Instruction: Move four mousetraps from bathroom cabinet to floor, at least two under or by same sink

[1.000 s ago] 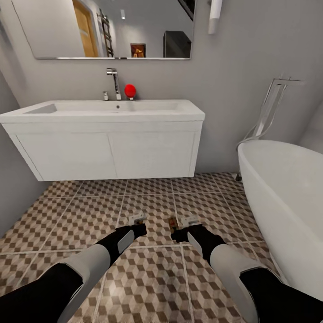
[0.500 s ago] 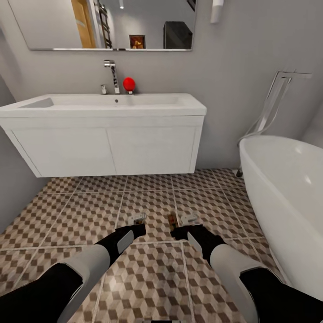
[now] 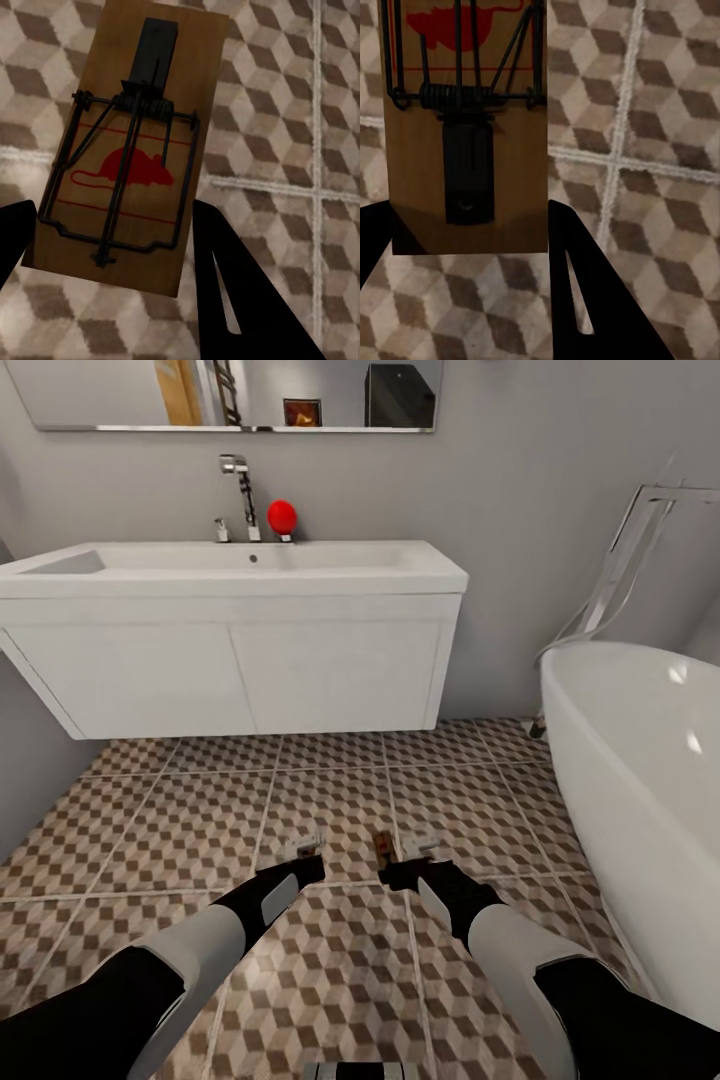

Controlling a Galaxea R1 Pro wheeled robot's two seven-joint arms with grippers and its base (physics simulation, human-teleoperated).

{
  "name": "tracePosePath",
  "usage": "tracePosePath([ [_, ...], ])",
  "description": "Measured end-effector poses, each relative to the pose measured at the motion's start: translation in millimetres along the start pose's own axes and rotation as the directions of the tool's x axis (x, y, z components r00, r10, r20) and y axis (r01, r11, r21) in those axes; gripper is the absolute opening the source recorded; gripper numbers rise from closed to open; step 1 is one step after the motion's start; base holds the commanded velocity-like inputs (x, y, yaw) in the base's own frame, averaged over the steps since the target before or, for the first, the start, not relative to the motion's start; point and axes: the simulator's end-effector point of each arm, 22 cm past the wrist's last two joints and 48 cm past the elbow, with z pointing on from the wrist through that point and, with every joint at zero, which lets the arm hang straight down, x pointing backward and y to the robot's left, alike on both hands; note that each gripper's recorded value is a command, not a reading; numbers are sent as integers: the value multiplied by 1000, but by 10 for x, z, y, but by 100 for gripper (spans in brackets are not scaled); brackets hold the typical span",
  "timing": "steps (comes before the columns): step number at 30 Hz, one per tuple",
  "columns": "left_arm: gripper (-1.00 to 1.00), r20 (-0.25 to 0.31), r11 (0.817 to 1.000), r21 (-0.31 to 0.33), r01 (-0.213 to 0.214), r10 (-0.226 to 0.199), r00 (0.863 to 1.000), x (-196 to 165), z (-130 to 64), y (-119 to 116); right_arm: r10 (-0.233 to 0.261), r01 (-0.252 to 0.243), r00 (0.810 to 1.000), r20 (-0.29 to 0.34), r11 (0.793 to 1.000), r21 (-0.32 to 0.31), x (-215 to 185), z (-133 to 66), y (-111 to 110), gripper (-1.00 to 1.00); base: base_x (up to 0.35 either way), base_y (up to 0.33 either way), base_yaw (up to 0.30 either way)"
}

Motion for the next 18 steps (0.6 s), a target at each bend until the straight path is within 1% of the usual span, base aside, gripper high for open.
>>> tracePosePath([
  [2,-100,-6,1000,-2,1,-1,1000,39,32,16,1,-1,1000,2,1000,-1,20,34,-1,-100,0,0,0],
  [5,-100,-3,1000,-2,1,-1,1000,33,31,15,1,0,1000,17,1000,-1,-11,33,-1,-100,0,0,0],
  [11,-100,4,1000,-2,2,-2,1000,17,31,13,0,0,1000,25,1000,-1,-27,33,-1,-100,0,0,0],
  [18,-100,-20,1000,-8,6,-6,1000,160,140,65,6,-6,1000,-1,1000,-5,124,152,-5,-100,0,0,0],
])
